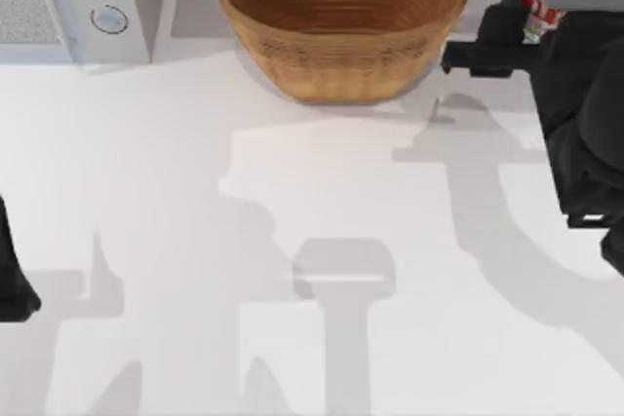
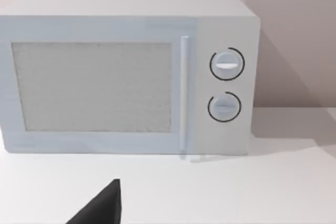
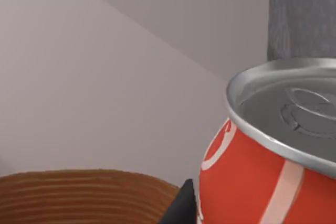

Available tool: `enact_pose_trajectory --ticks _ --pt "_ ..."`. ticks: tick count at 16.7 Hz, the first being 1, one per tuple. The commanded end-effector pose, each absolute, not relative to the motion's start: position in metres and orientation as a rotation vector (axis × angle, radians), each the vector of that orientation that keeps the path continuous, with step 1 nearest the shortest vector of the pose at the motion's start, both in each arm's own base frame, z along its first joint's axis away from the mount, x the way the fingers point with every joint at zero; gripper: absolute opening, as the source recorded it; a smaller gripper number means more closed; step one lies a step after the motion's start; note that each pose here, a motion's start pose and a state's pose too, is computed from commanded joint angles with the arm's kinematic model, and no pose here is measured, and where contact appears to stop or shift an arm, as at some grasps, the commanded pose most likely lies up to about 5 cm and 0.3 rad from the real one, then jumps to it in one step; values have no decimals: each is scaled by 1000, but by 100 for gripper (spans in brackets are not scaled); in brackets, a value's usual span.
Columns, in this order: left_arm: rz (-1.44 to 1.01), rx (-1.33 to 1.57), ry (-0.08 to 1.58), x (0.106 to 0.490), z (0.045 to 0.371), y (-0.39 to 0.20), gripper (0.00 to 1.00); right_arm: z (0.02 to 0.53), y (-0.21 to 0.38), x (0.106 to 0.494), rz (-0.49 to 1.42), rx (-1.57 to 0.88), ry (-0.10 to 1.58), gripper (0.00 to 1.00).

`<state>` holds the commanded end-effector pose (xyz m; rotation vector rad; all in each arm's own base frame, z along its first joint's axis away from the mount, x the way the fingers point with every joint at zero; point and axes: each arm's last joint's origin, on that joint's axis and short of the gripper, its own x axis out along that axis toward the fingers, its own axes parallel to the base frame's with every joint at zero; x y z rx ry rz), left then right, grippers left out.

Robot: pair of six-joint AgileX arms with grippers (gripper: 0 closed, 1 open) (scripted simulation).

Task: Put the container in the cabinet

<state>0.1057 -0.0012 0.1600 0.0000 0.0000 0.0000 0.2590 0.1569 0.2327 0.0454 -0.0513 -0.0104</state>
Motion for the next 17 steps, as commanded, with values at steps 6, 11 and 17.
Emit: enact_pose_trajectory --ticks 6,11,17 --pt "0 0 0 106 160 -1 100 245 70 201 -13 12 -21 0" --pt "0 0 0 106 160 -1 100 218 24 146 -8 -8 6 0" --pt "0 0 0 106 160 -1 100 175 3 112 -1 -5 7 0"
